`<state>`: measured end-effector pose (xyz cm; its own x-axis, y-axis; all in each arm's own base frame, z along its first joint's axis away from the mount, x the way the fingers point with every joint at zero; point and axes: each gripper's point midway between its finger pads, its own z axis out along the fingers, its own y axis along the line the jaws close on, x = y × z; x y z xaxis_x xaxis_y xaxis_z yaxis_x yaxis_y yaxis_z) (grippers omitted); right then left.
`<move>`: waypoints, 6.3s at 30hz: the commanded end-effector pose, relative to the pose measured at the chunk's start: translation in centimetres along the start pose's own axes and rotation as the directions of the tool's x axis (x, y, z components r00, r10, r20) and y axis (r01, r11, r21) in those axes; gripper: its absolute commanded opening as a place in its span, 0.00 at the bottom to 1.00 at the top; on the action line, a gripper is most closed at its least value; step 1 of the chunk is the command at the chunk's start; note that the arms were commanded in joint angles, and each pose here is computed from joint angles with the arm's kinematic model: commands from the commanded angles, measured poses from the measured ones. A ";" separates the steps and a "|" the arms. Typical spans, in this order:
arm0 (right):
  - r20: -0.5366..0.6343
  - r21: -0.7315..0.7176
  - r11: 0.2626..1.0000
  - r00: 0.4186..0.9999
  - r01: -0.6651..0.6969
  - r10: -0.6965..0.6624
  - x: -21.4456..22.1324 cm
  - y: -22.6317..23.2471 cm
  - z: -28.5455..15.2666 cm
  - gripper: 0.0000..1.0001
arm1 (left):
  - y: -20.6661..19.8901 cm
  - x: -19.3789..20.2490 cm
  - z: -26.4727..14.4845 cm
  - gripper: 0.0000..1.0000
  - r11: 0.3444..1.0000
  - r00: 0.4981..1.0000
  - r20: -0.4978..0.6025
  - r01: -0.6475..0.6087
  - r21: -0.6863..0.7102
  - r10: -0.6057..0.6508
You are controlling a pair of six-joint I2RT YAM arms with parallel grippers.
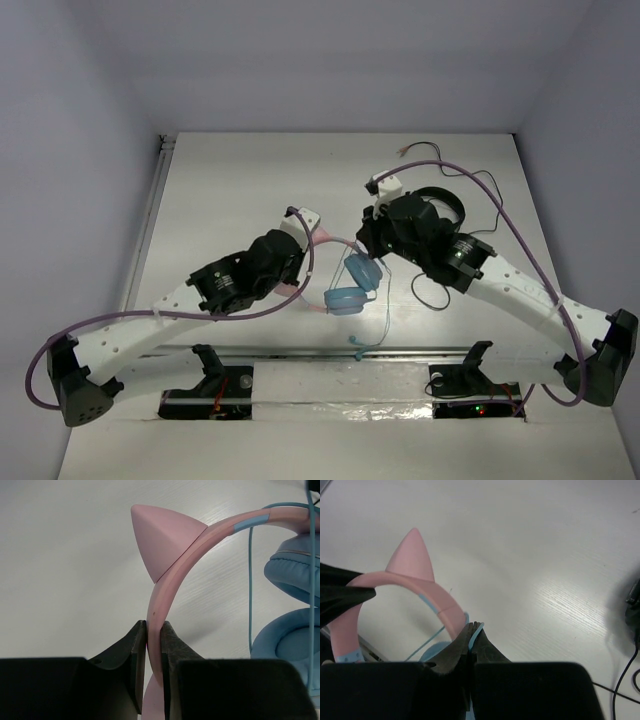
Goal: Wrap the headphones
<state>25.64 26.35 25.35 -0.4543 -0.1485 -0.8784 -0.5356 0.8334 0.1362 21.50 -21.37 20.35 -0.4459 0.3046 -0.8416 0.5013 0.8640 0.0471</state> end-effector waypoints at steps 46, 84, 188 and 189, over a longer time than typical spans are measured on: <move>0.261 -0.507 0.840 0.895 -0.191 0.361 1.7 4.0 3.1 0.20 | -3.2 -22.0 -12.7 0.00 0.695 0.807 0.360 0.085 0.714 -0.468; 0.098 -0.613 0.726 0.882 -0.311 0.461 8.1 6.2 4.9 0.17 | 3.2 -29.4 -14.6 0.00 0.736 0.553 0.527 0.267 0.622 -0.645; 0.384 -0.012 0.976 0.900 -0.218 0.205 -4.6 -4.6 0.6 0.03 | -9.7 -6.2 -3.8 0.00 0.763 0.896 0.202 0.198 0.615 -0.395; 0.385 0.003 0.974 0.899 -0.227 0.209 -4.5 -4.9 0.6 0.04 | -9.8 -6.3 -4.1 0.00 0.759 0.895 0.202 0.196 0.621 -0.397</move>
<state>28.82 25.15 26.08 -0.3313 0.1677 -0.9285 -0.4832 0.8151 0.3196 19.02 -28.08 21.53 -0.4839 -0.0404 -0.8742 0.6327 0.6740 -0.3813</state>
